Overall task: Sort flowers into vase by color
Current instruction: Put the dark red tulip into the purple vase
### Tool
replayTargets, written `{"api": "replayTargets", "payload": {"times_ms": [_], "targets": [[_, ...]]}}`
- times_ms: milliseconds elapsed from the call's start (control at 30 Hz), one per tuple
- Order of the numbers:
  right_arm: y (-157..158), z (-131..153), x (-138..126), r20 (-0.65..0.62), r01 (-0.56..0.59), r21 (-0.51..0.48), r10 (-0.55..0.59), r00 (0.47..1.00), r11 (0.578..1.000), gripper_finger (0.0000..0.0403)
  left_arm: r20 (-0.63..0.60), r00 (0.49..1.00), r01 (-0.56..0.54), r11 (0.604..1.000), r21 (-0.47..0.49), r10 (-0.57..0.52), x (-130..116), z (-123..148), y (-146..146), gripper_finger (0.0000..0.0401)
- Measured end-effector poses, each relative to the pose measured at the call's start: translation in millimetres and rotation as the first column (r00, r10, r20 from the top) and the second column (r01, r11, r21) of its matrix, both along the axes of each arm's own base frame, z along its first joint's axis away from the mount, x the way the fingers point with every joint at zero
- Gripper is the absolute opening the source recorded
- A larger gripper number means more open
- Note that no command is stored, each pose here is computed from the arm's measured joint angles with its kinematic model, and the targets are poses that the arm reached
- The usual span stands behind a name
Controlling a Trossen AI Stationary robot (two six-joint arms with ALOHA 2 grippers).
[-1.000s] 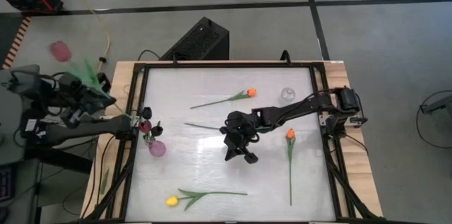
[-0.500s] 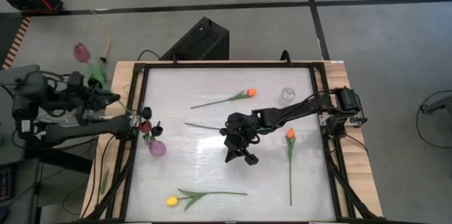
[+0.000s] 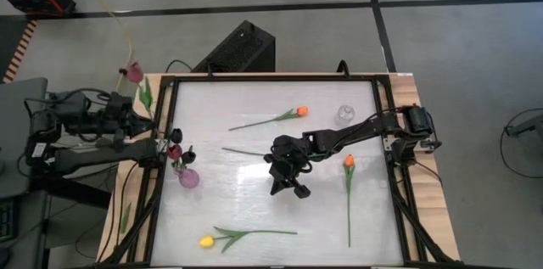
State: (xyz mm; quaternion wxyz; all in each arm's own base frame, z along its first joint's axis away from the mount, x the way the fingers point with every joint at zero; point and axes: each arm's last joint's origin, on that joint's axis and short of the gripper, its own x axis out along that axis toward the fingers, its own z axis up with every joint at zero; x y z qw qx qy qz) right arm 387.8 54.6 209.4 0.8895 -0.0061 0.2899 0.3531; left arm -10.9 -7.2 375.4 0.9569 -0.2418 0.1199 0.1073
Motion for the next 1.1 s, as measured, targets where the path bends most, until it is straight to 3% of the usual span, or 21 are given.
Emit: {"api": "replayTargets", "payload": {"times_ms": [533, 767, 1100], "targets": [[0.0, 0.0, 0.0, 0.001, -0.001, -0.001, 0.001, 1.0, 1.0, 0.0031, -0.061, 0.989, 0.138, 0.99, 0.021, -0.137, 17.2, -18.3, 1.7, 0.0], [0.0, 0.0, 0.0, 0.001, -0.002, -0.001, 0.002, 1.0, 1.0, 0.0031, -0.1, 0.962, 0.259, 0.965, 0.032, -0.255, 15.5, -22.6, -1.8, 0.0], [-0.1, -0.1, -0.1, 0.003, -0.004, -0.004, 0.004, 1.0, 1.0, 0.0031, -0.032, 0.933, 0.361, 0.928, 0.091, -0.36, 17.7, -16.3, -4.0, 0.0]]}}
